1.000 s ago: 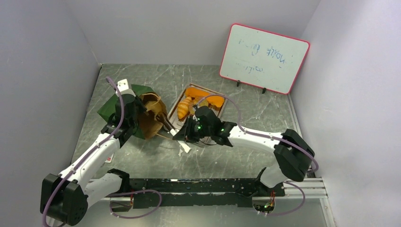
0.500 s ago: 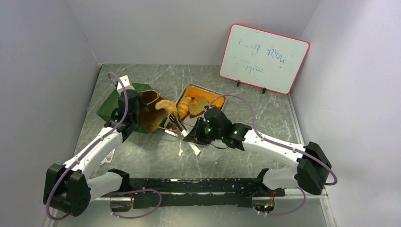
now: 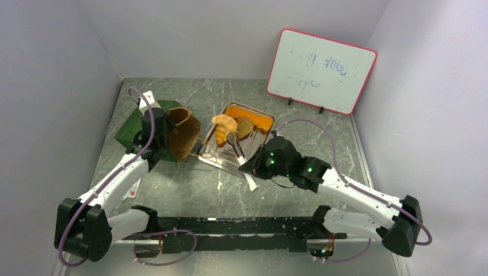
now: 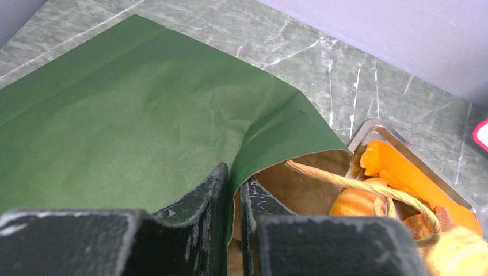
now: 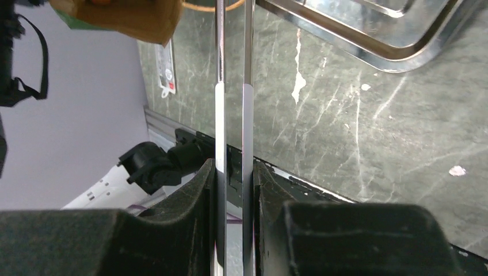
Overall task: Take the fake bread out of the paper bag
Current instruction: Place the fake bread in the container.
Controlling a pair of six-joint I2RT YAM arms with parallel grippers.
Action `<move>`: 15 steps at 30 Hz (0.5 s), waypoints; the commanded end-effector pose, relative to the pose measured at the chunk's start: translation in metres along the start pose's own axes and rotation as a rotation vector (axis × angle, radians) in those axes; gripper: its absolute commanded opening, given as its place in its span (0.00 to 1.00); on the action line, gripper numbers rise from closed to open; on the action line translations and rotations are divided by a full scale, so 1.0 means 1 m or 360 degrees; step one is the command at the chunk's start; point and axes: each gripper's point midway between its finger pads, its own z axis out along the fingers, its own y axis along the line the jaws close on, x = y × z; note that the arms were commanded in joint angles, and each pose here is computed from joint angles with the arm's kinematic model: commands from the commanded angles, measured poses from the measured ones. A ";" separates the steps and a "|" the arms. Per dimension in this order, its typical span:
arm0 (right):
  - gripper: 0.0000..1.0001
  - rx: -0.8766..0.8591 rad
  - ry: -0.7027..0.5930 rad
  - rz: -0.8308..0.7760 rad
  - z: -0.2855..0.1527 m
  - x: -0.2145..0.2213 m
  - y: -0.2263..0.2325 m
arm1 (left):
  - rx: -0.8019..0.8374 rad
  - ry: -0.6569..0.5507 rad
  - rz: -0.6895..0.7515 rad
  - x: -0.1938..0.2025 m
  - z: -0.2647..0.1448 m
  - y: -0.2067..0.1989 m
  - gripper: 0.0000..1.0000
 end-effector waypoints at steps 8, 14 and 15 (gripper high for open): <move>0.00 0.0098 -0.0324 0.0409 -0.019 -0.020 -0.039 | 0.0014 -0.0052 -0.0017 -0.006 -0.007 0.007 0.07; 0.00 0.0117 -0.0421 0.0495 -0.018 -0.027 -0.050 | 0.0035 -0.0050 -0.0039 -0.005 -0.012 0.008 0.07; 0.00 0.0121 -0.0426 0.0506 -0.017 -0.028 -0.052 | 0.0042 -0.0048 -0.0041 -0.005 -0.013 0.007 0.07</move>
